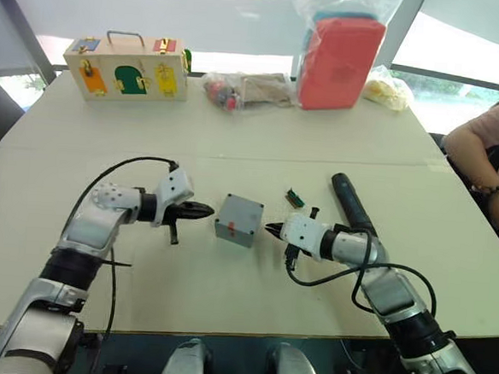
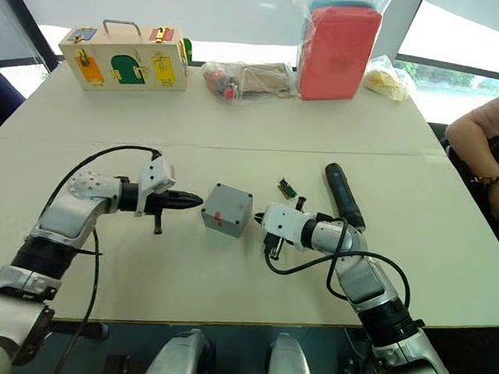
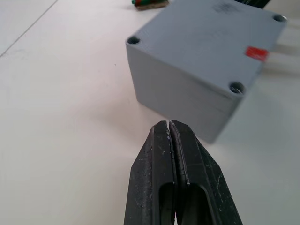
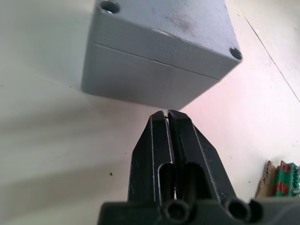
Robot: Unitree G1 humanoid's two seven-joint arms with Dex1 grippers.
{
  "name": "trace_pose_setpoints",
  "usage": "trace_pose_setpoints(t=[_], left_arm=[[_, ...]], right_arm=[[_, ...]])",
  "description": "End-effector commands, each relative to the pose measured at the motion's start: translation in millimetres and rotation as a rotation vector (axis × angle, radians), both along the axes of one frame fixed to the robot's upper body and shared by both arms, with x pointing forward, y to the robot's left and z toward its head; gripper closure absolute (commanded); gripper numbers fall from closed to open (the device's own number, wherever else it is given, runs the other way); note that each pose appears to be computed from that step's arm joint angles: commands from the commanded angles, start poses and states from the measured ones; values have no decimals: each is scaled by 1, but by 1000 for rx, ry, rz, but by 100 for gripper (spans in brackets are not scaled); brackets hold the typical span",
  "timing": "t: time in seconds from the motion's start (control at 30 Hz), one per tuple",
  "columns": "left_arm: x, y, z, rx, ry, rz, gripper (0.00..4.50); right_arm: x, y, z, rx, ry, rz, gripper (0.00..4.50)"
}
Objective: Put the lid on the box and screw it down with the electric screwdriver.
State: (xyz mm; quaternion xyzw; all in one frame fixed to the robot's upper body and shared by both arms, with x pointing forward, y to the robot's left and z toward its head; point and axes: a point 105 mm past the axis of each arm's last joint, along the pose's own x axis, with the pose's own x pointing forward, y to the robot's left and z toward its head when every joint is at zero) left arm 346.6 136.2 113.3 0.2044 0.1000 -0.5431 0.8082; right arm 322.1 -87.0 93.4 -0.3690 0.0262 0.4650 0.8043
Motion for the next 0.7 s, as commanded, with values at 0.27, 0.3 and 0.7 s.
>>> trace_pose_setpoints(t=[0.27, 0.3, 0.7], left_arm=[[-9, -11, 0, 11, 12, -120, 450], [-11, -12, 0, 10, 19, -130, 450], [-20, -17, 2, 3, 31, -158, 450]], right_arm=[[1, 18, 12, 45, -18, 54, 444], [0, 20, 13, 50, -14, 66, 444], [-6, 31, 14, 59, 20, 134, 444]])
